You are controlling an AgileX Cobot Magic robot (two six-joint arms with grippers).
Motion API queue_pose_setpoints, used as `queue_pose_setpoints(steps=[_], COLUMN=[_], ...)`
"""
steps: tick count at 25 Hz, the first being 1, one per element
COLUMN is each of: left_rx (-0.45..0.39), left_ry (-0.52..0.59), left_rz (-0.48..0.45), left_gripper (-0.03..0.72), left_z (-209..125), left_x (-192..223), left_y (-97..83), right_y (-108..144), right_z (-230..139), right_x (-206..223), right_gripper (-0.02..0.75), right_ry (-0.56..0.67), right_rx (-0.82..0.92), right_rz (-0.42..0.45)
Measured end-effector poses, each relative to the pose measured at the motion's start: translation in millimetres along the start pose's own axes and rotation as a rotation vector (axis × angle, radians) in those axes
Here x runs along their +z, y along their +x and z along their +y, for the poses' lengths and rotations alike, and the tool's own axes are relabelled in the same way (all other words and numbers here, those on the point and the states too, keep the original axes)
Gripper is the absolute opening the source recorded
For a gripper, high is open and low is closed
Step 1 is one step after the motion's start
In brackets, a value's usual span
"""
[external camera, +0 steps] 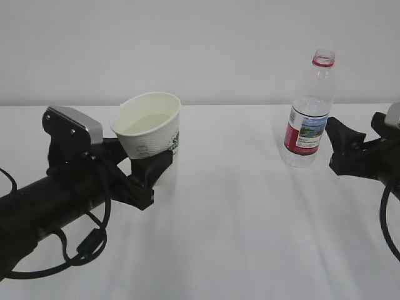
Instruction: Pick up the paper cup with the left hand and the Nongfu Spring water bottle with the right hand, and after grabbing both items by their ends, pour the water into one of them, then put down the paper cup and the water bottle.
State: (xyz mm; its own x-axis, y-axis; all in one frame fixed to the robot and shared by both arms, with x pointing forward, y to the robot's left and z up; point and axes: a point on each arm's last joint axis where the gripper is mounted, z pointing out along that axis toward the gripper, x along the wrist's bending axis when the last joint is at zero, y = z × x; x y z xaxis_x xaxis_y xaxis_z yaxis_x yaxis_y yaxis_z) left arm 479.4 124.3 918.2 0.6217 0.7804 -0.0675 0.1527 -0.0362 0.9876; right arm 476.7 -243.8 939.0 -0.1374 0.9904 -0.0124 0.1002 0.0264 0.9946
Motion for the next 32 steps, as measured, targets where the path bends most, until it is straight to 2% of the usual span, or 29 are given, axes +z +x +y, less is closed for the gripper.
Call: queue_pose_setpoints(steps=[9,23,32], left_rx=[-0.032,-0.057,-0.088], left_ry=[-0.012,-0.025,-0.037], left_rz=[0.155,0.341,0.452], left_gripper=[0.491,0.491,0.491], left_z=[2,4,4], left_x=[-4,-19,-29], left_y=[38.5,92.1,114.5], right_y=[0,0,0], right_z=[0,0,0], right_x=[0,0,0], right_gripper=[0.594,0.593,0.593], right_ry=[0.002,0.002,0.002], right_rx=[0.0,0.0,0.0], right_rz=[0.0,0.0,0.0])
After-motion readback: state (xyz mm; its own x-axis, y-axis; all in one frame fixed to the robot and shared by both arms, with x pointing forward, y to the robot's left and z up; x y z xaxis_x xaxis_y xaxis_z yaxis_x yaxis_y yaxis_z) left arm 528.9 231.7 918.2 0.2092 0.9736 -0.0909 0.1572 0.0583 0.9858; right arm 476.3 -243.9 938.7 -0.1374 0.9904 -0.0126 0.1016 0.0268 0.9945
